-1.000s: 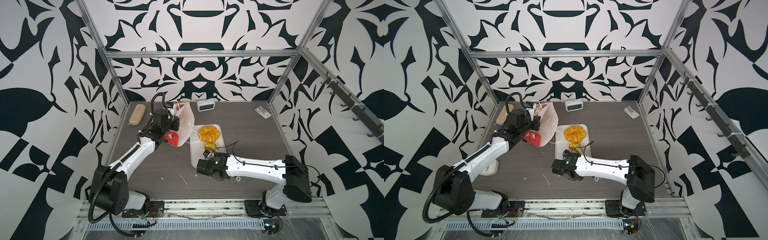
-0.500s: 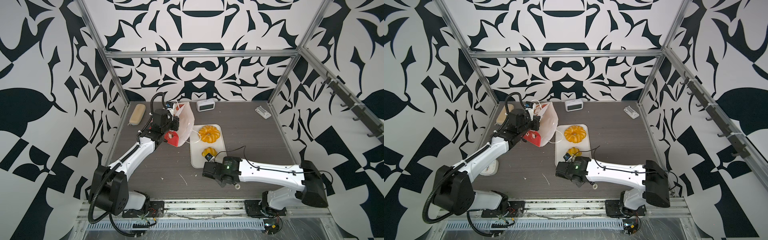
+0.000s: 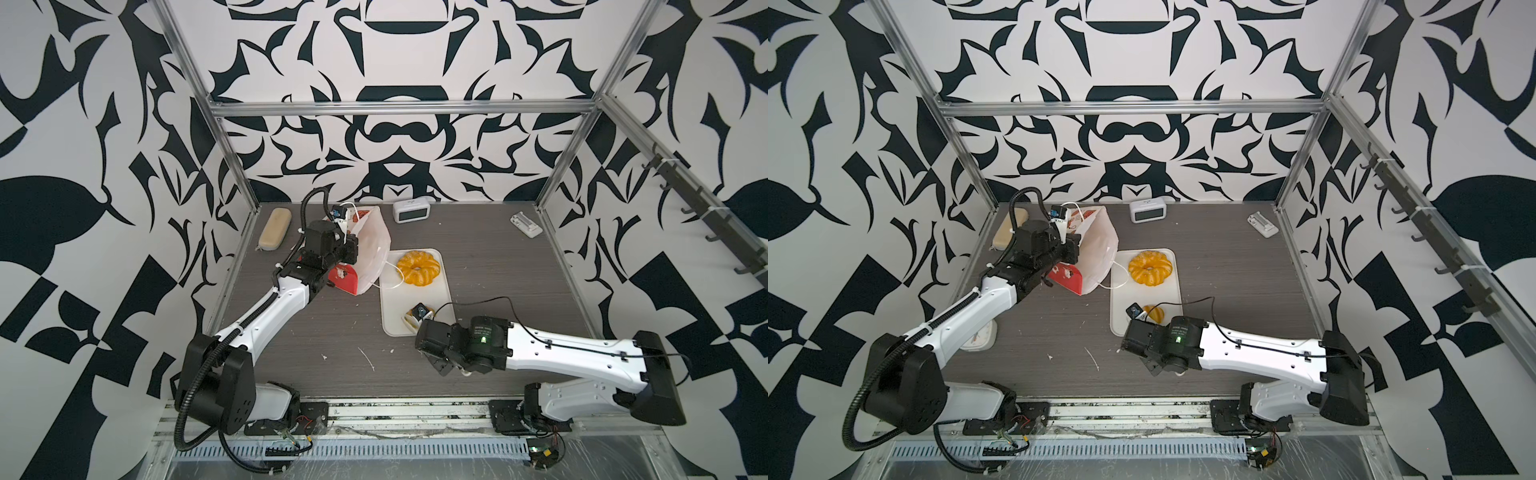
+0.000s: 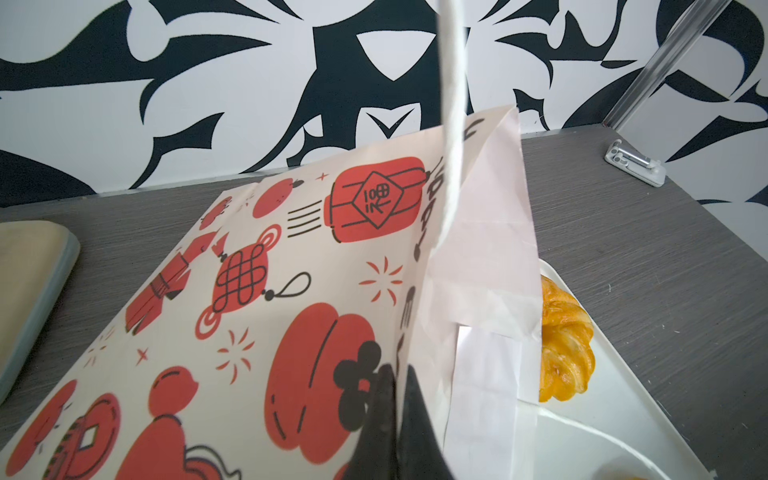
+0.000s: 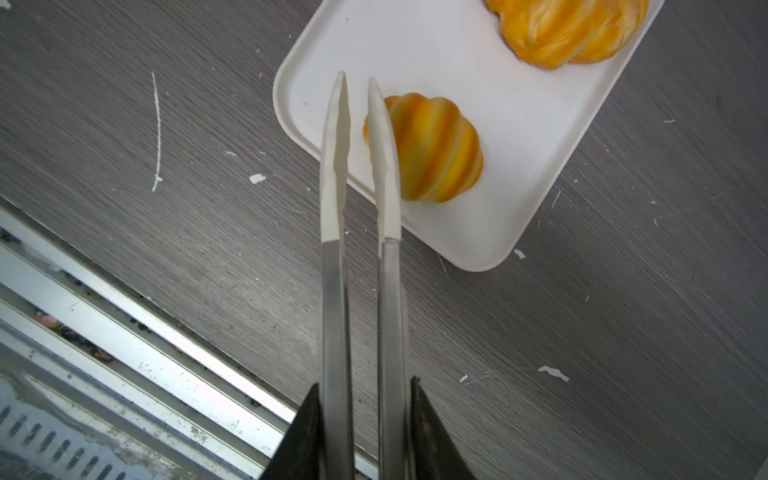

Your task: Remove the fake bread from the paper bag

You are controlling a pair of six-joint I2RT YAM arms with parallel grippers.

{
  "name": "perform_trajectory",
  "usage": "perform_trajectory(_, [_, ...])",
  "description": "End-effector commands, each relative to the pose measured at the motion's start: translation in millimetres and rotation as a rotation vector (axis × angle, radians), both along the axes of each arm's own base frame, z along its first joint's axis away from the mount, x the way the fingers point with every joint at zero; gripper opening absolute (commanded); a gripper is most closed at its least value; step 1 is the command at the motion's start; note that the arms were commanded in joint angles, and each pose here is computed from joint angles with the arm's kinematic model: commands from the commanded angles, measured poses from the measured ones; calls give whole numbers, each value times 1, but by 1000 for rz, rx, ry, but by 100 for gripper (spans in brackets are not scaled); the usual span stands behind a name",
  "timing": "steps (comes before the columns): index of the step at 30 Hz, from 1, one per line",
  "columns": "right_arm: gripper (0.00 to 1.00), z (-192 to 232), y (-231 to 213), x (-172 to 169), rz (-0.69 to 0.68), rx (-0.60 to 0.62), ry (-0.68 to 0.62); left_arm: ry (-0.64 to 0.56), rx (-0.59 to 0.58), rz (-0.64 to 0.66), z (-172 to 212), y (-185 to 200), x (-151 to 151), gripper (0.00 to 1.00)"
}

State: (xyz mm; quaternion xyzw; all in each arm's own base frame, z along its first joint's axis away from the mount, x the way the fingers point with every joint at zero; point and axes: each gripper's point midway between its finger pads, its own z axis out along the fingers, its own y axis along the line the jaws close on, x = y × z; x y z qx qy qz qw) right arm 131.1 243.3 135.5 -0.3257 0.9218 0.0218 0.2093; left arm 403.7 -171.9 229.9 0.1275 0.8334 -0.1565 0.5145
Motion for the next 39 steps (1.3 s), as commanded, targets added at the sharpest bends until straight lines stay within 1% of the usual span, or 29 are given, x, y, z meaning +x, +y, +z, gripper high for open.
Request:
perform_trajectory(1, [33, -5, 15, 2, 26, 37, -7, -45, -42, 0, 17, 0, -1, 0])
perform_trajectory(5, [33, -15, 12, 1, 22, 51, -7, -42, -43, -3, 17, 0, -2, 0])
perform_trajectory(10, [32, -24, -13, 11, -53, 6, -11, -28, -52, -13, 13, -4, 0, 0])
perform_trajectory(17, [30, -22, -40, 31, -142, 28, -30, -25, -62, -23, 14, -7, 1, 0])
perform_trajectory(26, [30, -21, -45, 46, -136, 27, -47, -13, -57, -23, 11, -7, 2, 0])
perform_trajectory(29, [30, -23, -45, 53, -147, 48, -50, -8, -56, -25, 9, -8, 2, 0])
perform_trajectory(32, [30, -16, -44, 58, -147, 74, -76, -6, -60, -32, 10, -9, 2, 0])
perform_trajectory(37, [30, 9, -28, 57, -103, 218, -113, 2, -53, -54, 9, -12, 1, 0])
perform_trajectory(39, [30, 22, -28, 59, -104, 265, -148, 9, -49, -66, 7, -14, 1, 0])
